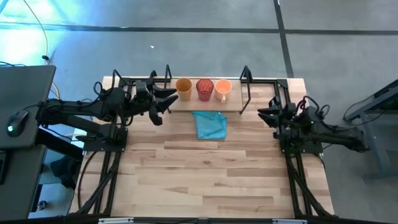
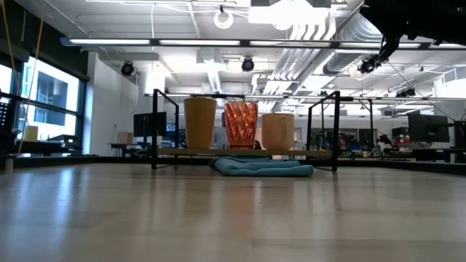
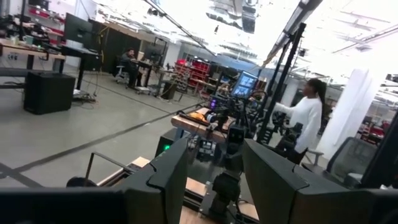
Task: Stack small to large cups/mugs on shelf
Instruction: Return to Home Position
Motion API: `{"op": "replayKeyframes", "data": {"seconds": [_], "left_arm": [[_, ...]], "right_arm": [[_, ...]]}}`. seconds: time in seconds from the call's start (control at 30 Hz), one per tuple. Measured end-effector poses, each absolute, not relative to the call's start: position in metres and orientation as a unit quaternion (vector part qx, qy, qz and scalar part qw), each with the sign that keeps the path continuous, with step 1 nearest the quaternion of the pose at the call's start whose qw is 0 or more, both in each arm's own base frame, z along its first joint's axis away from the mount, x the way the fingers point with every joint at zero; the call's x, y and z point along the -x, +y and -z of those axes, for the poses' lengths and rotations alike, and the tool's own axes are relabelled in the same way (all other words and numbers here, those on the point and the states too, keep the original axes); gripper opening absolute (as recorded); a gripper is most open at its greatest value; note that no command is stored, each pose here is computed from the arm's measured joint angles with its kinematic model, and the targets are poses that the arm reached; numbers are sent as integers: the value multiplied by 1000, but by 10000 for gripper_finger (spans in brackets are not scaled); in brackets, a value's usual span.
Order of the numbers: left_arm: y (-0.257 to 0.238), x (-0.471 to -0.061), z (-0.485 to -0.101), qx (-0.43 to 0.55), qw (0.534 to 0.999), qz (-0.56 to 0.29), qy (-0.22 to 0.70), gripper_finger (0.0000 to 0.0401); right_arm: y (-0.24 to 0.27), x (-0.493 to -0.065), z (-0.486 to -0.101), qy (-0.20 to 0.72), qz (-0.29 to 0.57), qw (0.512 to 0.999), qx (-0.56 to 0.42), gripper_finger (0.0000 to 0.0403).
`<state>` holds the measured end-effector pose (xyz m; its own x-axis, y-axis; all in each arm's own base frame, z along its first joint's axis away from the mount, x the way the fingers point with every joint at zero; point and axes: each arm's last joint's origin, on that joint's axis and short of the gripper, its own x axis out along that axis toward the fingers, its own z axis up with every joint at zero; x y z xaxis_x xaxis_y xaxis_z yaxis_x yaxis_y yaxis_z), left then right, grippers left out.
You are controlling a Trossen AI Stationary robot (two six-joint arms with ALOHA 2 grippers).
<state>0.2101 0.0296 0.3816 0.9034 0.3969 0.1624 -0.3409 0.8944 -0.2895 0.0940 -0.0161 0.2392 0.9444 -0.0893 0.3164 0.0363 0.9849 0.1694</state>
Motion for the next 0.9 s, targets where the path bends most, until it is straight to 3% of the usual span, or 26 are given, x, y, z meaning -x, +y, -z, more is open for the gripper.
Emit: {"op": "replayKeyframes", "data": {"seconds": [0.57, 0.9], "left_arm": [[30, -210, -382, 129, 964, -207, -111, 143], [31, -210, -379, 137, 962, -211, -102, 143]], "right_arm": [[-20, -96, -219, -206, 82, 971, -91, 78], [-21, -99, -212, -164, 94, 978, -88, 78]]}}
